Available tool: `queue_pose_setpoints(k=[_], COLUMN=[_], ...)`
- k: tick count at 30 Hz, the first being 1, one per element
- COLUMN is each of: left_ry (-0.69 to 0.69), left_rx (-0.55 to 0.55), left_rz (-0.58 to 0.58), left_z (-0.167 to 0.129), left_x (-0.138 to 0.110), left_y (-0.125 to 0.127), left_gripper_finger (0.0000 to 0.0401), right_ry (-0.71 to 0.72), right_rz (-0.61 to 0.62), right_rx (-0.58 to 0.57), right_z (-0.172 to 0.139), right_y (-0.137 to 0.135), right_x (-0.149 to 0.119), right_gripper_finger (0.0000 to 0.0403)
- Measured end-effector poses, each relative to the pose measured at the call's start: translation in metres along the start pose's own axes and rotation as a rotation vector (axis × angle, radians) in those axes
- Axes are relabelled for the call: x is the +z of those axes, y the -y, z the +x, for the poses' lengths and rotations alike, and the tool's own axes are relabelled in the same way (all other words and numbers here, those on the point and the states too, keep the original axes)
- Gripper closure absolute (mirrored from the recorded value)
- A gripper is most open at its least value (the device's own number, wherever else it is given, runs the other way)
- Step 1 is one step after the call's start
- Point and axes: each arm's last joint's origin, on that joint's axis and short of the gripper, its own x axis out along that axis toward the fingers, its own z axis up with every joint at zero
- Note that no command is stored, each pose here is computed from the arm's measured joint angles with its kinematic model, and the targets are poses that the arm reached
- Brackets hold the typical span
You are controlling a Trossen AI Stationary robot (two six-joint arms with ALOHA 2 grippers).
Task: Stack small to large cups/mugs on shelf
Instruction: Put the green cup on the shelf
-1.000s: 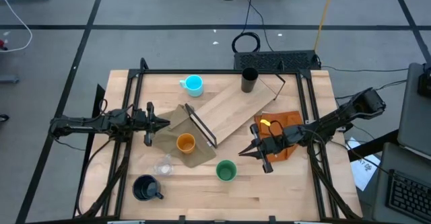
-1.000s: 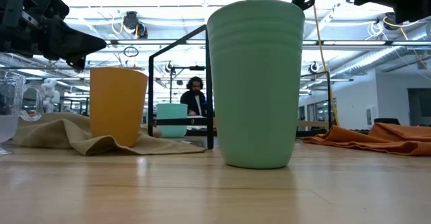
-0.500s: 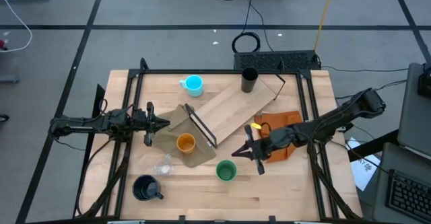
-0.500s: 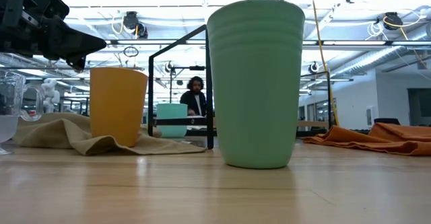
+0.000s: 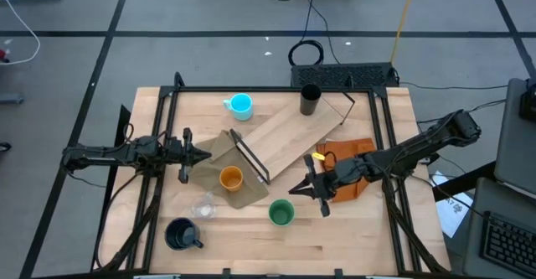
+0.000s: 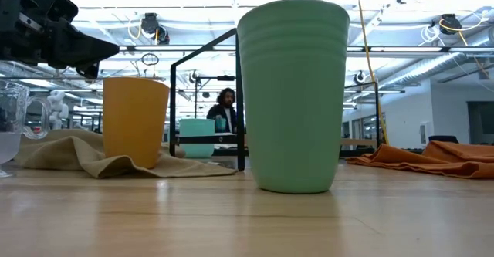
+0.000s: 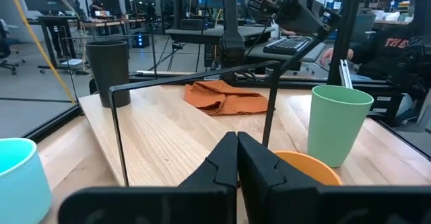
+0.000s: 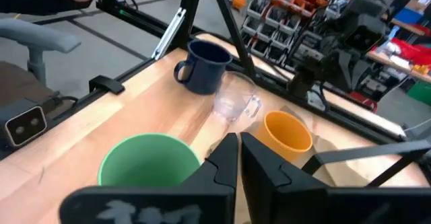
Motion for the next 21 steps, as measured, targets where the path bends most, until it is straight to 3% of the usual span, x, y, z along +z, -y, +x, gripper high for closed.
queue_pose_setpoints(k=[5, 15, 21], left_ry=[0.000, 0.000, 0.001], left_rx=[0.001, 0.003, 0.006], left_rz=[-0.002, -0.002, 0.002], left_z=[0.000, 0.000, 0.000], left_x=[0.000, 0.000, 0.000], left_y=[0.000, 0.000, 0.000], left_gripper_finger=[0.0391, 0.0391, 0.0391], right_ry=[-0.096, -0.282, -0.436], right_rz=[0.066, 0.235, 0.312], right_rx=[0.025, 0.052, 0.068], right_z=[0.000, -0.009, 0.000], right_y=[0.002, 0.015, 0.017], right_x=[0.007, 0.049, 0.052], right_gripper_finger=[0.0371, 0.0293, 0.0256])
